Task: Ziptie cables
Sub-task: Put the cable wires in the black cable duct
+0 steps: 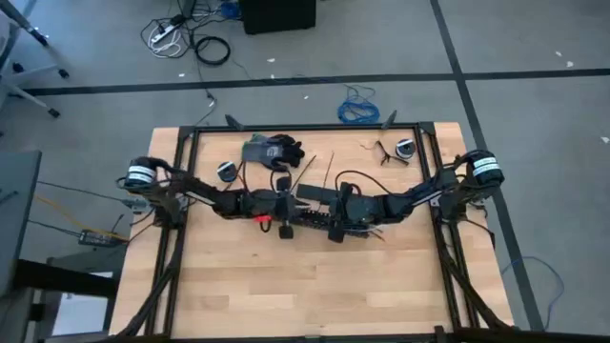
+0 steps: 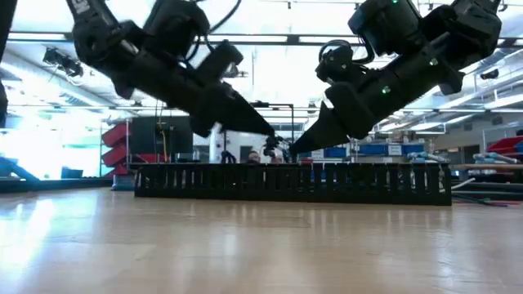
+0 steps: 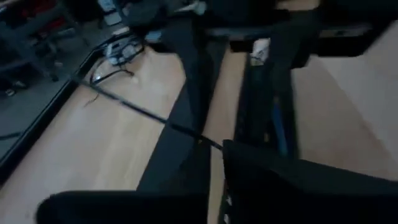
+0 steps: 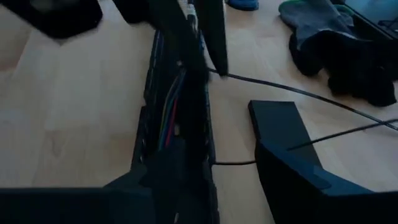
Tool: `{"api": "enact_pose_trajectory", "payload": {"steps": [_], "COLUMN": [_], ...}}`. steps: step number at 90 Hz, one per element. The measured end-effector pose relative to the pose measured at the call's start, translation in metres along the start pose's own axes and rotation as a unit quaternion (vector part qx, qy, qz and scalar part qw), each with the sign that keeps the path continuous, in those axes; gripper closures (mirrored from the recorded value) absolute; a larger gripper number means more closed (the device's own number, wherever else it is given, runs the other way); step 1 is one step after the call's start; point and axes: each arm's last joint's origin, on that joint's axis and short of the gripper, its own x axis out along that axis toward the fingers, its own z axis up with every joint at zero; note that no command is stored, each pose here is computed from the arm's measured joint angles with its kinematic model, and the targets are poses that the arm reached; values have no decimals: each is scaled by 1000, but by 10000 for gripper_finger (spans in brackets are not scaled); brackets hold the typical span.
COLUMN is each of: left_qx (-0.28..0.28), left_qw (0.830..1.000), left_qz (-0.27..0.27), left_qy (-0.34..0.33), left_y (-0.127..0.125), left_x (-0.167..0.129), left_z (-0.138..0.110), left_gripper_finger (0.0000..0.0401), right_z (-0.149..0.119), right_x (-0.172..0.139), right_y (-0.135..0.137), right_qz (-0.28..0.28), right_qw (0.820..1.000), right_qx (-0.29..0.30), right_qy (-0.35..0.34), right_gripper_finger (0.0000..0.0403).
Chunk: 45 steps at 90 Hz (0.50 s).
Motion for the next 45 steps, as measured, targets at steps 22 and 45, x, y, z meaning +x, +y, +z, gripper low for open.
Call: {"api": "enact_pose_trajectory", "payload": {"steps": [22,45], "left_qx": [20,-25], "left_qw": [998,997], "left_qz": [-2,30], "left_qy": [58,59], "left_y": [2,7], "left_x": [-4,-2], "left_z": [-8,-7], "left_gripper_finger": [255,238], "right_z": [0,0], "right_x": [0,0], "right_y": [1,-1], "right_qz": [11,-18], "right_qw": [1000,1000], "right_qx": [16,15], "right_qy": [1,-2], "right_gripper_finger": [212,217]}}
